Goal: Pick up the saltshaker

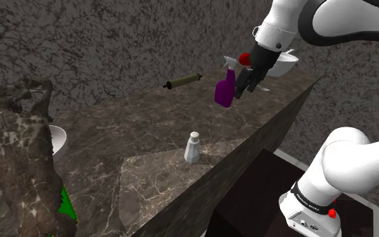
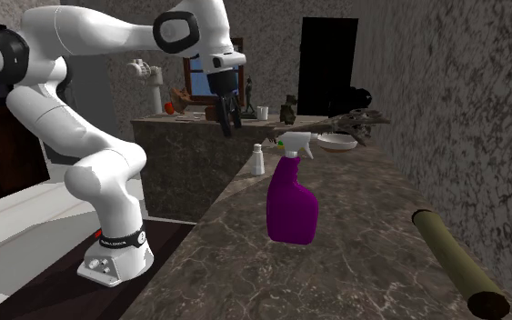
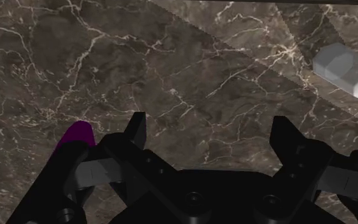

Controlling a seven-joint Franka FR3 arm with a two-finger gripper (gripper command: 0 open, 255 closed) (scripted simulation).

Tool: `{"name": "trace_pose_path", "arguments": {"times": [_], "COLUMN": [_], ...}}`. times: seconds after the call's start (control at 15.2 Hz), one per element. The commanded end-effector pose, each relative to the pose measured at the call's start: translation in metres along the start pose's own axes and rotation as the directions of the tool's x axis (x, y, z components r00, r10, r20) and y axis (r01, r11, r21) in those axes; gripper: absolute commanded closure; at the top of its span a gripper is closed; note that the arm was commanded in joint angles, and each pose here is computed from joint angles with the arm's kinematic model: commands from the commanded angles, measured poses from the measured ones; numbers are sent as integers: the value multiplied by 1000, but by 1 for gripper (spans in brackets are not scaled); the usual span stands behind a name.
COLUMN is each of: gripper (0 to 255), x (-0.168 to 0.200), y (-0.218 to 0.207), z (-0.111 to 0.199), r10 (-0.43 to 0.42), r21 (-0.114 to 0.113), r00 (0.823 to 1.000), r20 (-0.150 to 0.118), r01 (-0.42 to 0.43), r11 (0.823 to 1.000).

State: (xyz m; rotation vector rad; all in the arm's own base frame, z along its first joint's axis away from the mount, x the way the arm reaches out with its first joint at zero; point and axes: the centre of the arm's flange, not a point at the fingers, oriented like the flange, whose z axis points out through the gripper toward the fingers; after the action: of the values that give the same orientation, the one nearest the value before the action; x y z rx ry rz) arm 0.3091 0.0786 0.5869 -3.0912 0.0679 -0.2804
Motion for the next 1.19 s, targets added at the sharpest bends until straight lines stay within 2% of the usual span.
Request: {"name": "trace_pose_path", "arguments": {"times": [0.0,0.92,1.12], "gripper": [0,0,0], "x": [-1,-12,-15], "y": [-23,-176,-181], "z": [14,97,110], "r10": [-3,-26,-27], "r21": [12,86,88], "r00": [1000,998,998], "r20": [-9,-62,-64], "r01": [3,32,33], "r11": [1000,996,996]}}
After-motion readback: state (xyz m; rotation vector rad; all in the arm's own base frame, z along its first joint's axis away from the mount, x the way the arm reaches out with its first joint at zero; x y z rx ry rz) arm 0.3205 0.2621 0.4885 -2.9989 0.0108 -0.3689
